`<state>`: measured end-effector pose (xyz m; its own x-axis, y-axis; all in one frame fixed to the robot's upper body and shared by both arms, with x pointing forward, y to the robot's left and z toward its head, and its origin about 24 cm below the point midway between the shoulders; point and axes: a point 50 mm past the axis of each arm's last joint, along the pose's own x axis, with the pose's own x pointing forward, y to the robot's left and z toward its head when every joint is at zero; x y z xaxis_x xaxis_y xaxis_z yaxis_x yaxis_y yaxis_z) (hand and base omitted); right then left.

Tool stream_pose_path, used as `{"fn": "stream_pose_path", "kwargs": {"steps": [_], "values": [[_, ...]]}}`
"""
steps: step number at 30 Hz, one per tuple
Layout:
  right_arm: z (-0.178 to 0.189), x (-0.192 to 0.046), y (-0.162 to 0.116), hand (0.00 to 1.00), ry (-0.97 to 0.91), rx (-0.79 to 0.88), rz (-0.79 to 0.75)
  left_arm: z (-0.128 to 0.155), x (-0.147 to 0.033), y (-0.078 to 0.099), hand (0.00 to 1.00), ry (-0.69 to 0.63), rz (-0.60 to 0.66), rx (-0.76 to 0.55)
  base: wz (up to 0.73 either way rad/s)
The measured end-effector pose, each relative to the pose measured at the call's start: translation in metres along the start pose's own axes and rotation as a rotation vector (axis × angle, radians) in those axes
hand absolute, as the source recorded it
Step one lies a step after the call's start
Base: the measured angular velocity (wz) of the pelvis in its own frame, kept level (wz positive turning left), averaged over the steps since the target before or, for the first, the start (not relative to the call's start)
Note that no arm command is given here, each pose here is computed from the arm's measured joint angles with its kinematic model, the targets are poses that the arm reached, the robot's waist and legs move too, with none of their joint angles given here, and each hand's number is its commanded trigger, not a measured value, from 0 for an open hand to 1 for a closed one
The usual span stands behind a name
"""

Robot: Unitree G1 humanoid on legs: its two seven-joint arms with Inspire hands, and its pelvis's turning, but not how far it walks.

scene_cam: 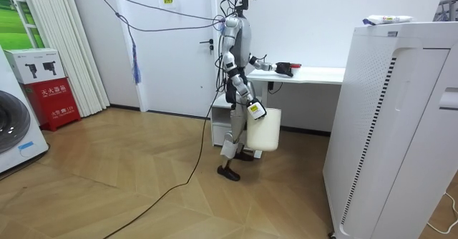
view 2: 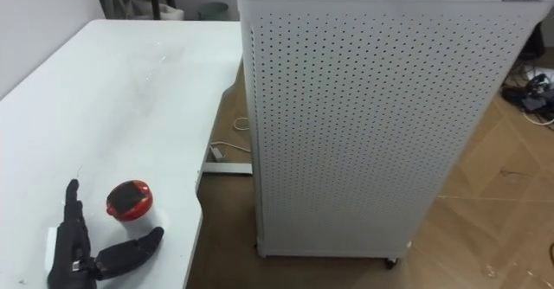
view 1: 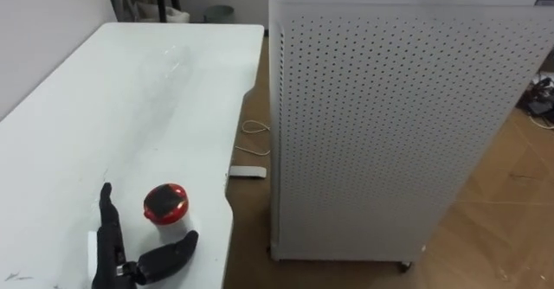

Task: Pick garbage

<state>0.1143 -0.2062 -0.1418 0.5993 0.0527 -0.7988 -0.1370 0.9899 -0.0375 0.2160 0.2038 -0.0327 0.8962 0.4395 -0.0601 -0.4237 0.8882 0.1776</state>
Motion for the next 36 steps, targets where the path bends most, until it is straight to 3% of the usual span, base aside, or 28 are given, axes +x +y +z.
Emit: {"fn": "stream_pose_path", "kwargs": {"steps": [20, 21, 22, 23, 24, 36], "values": [[-0.001, 0.001, 0.007, 1.00, 0.000, 0.012, 0.023, -0.001, 0.000, 0.003, 0.00, 0.018, 0.061, -0.030, -0.01], [-0.001, 0.001, 0.007, 1.00, 0.001, 0.013, 0.023, -0.001, 0.000, 0.003, 0.08, 0.018, 0.070, -0.031, 0.00], [-0.001, 0.001, 0.007, 1.00, 0.001, 0.013, 0.024, 0.000, 0.000, 0.003, 0.51, 0.017, 0.073, -0.031, 0.00], [-0.001, 0.001, 0.008, 1.00, 0.001, 0.013, 0.024, 0.000, 0.001, 0.003, 0.88, 0.017, 0.078, -0.031, 0.00], [-0.001, 0.001, 0.008, 1.00, 0.001, 0.013, 0.024, 0.001, 0.003, 0.002, 1.00, 0.015, 0.079, -0.031, -0.04], [-0.003, 0.001, 0.008, 1.00, 0.021, -0.004, 0.024, 0.020, 0.015, -0.020, 1.00, -0.031, 0.020, -0.068, -0.01]]}}
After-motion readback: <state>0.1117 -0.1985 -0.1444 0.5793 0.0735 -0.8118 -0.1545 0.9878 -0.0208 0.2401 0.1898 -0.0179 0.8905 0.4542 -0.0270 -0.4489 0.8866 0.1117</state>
